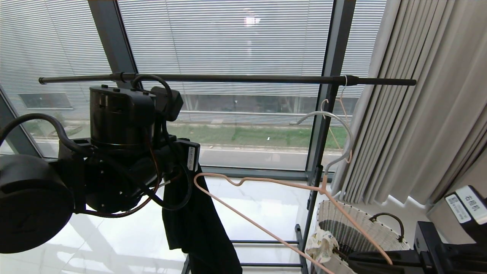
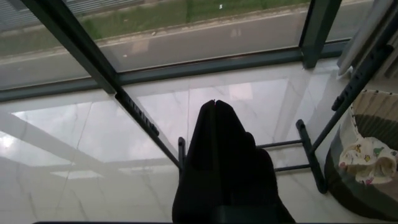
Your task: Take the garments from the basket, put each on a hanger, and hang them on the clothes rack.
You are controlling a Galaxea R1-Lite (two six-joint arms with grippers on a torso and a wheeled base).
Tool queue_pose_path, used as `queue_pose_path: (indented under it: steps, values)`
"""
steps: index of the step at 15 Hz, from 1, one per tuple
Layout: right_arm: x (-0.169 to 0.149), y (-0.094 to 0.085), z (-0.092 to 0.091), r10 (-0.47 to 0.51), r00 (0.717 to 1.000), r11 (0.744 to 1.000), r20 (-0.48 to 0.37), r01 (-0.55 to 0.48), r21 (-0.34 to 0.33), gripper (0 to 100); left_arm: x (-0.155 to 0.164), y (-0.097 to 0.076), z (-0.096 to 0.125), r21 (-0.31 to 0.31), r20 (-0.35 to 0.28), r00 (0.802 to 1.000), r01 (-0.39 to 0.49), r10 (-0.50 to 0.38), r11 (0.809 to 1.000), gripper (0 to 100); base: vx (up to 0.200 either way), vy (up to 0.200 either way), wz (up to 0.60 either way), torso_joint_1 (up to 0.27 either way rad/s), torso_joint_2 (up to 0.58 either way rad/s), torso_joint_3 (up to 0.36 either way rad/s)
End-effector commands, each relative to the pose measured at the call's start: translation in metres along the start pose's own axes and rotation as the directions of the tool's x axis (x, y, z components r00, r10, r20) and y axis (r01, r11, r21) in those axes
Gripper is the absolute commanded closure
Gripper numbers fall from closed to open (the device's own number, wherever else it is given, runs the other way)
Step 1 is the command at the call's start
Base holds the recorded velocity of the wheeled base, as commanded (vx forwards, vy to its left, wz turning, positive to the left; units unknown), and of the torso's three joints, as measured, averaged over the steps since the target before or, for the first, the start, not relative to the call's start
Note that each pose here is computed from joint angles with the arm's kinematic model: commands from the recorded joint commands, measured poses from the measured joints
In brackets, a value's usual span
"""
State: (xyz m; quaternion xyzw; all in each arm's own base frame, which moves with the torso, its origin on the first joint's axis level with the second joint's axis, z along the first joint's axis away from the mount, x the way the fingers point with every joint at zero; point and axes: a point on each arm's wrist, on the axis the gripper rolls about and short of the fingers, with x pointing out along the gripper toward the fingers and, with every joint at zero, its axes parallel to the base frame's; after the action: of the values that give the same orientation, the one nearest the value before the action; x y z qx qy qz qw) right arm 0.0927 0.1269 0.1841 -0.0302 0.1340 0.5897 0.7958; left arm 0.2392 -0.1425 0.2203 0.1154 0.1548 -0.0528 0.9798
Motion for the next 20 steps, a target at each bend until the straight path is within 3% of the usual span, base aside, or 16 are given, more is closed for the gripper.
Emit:
queue_pose_path:
  steps: [1,10,15,20]
  values:
    - [0.009,-0.002,0.000,0.003,1.000,1.000,-0.024,-0.002,0.008,100,-0.002,-0.003,0.000,0.003,0.003,1.000,0.007,-0.007,1.000,100,0.000,0.000,0.00,0.000,0.00,0.000]
    - [0.030,-0.012,0.010,0.000,1.000,1.000,-0.017,0.001,0.008,100,-0.016,-0.023,0.008,0.004,0.046,0.995,0.092,-0.092,0.996,100,0.000,0.000,0.00,0.000,0.00,0.000]
    - [0.043,-0.013,0.007,0.019,0.999,1.000,-0.051,-0.018,0.015,100,-0.035,-0.047,0.018,-0.023,0.095,0.968,0.237,-0.233,0.971,100,0.000,0.000,0.00,0.000,0.00,0.000]
    - [0.068,-0.022,0.006,0.020,0.999,1.000,-0.050,-0.019,0.020,100,-0.047,-0.062,0.021,-0.010,0.114,0.946,0.306,-0.303,0.952,100,0.000,0.000,0.00,0.000,0.00,0.000]
